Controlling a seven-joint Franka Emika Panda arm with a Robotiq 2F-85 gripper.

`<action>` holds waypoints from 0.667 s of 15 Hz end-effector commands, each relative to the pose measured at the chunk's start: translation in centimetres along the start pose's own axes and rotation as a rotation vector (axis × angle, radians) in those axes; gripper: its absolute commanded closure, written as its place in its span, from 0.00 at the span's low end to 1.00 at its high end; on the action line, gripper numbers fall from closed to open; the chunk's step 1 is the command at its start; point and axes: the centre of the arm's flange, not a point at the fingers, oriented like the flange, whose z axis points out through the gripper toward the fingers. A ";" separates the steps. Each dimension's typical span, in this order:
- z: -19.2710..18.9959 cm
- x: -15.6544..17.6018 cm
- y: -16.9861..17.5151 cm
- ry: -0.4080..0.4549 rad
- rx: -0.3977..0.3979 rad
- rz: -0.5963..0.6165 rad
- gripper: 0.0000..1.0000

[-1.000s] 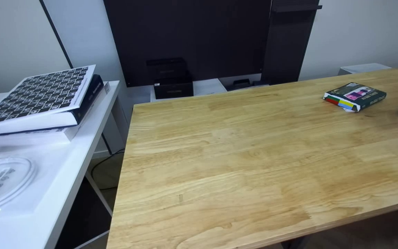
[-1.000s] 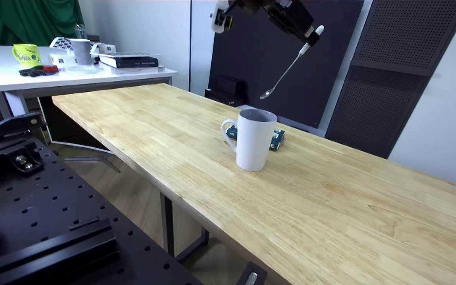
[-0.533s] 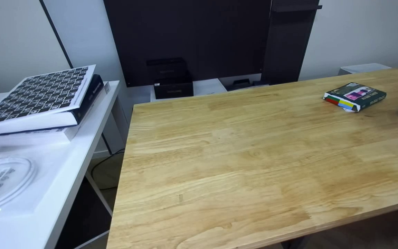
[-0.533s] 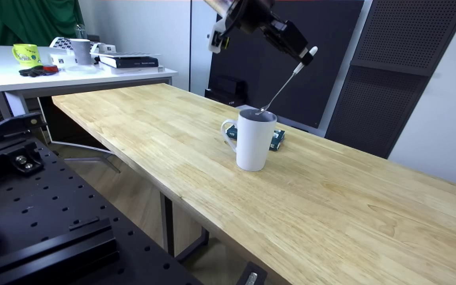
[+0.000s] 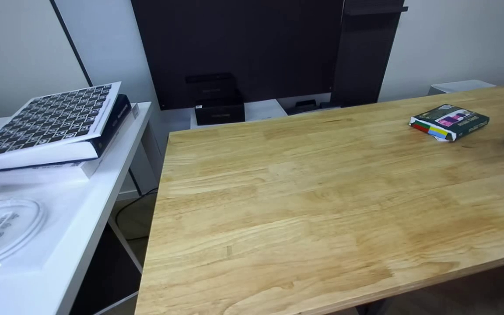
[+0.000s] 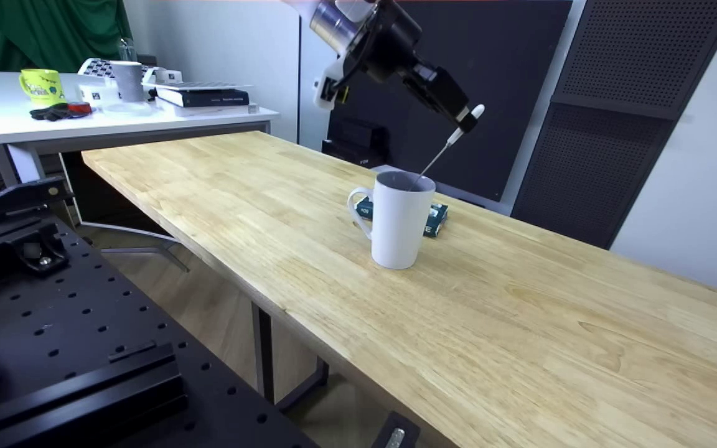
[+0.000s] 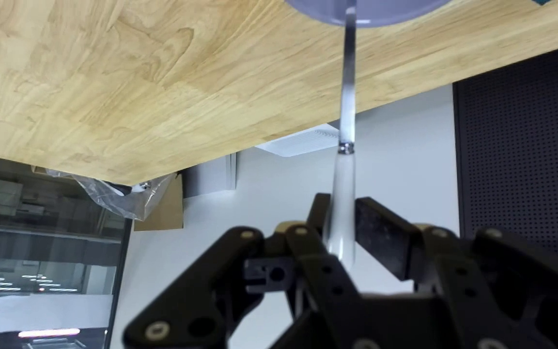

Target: Take the spoon and put it in the cup, pick it and put it on the table, then pick it and put it back in the cup

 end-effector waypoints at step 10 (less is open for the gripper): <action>-1.4 2.2 -2.4 0.019 0.055 0.089 0.12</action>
